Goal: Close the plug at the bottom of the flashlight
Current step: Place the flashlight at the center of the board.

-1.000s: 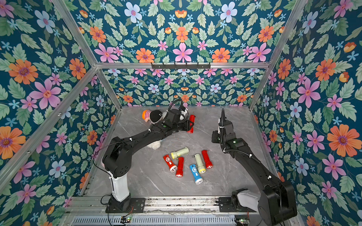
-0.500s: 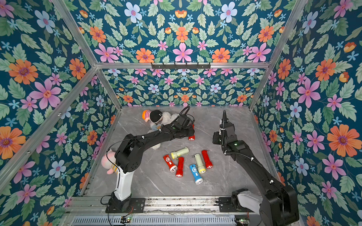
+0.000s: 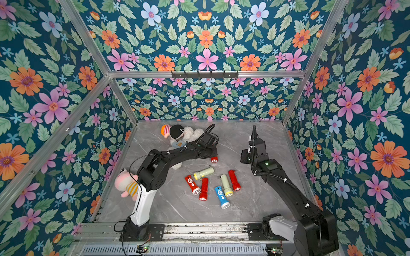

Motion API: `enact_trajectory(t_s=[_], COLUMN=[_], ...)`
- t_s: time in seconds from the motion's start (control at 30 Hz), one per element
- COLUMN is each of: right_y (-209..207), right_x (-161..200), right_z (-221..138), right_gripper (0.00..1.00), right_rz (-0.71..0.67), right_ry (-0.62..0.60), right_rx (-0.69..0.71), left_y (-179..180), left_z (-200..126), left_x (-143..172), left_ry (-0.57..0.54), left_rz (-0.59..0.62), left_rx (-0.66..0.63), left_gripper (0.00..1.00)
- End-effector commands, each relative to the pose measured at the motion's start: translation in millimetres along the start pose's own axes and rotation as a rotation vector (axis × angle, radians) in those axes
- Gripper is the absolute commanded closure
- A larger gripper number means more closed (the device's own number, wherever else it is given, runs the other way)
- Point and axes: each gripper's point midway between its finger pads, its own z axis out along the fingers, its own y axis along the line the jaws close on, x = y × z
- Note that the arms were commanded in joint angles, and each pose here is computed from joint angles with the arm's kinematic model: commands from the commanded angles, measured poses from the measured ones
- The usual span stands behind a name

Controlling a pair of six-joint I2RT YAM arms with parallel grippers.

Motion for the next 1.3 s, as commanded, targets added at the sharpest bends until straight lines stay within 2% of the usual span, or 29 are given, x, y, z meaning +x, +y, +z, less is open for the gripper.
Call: enact_trajectory(t_s=[0.0, 0.27, 0.43, 0.6, 0.8, 1.13, 1.27], right_y=[0.1, -0.1, -0.4, -0.2, -0.3, -1.0, 0.0], right_x=[-2.4, -0.8, 1.4, 3.0, 3.7, 2.2, 2.4], right_z=[1.7, 4.8, 8.4, 12.3, 13.6, 12.2, 11.7], right_gripper=[0.75, 0.74, 0.74, 0.74, 0.74, 0.69, 0.67], right_rz=[0.011, 0.010, 0.011, 0.020, 0.022, 0.030, 0.037], right_ry=[-0.008, 0.000, 0.010, 0.023, 0.030, 0.033, 0.041], right_rx=[0.000, 0.002, 0.002, -0.004, -0.004, 0.003, 0.002], left_y=[5.1, 14.3, 14.5, 7.6, -11.7, -35.6, -26.8], left_z=[0.3, 7.3, 6.9, 2.8, -18.4, -79.6, -109.1], left_x=[-0.8, 2.1, 0.3, -3.7, -16.9, -27.8, -21.4], left_ry=[-0.004, 0.013, 0.012, 0.005, -0.022, -0.110, -0.137], left_rz=[-0.002, -0.018, -0.007, -0.001, 0.004, 0.072, 0.083], left_rx=[-0.022, -0.024, -0.028, -0.004, 0.056, 0.113, 0.112], left_gripper=[0.88, 0.54, 0.42, 0.40, 0.37, 0.36, 0.37])
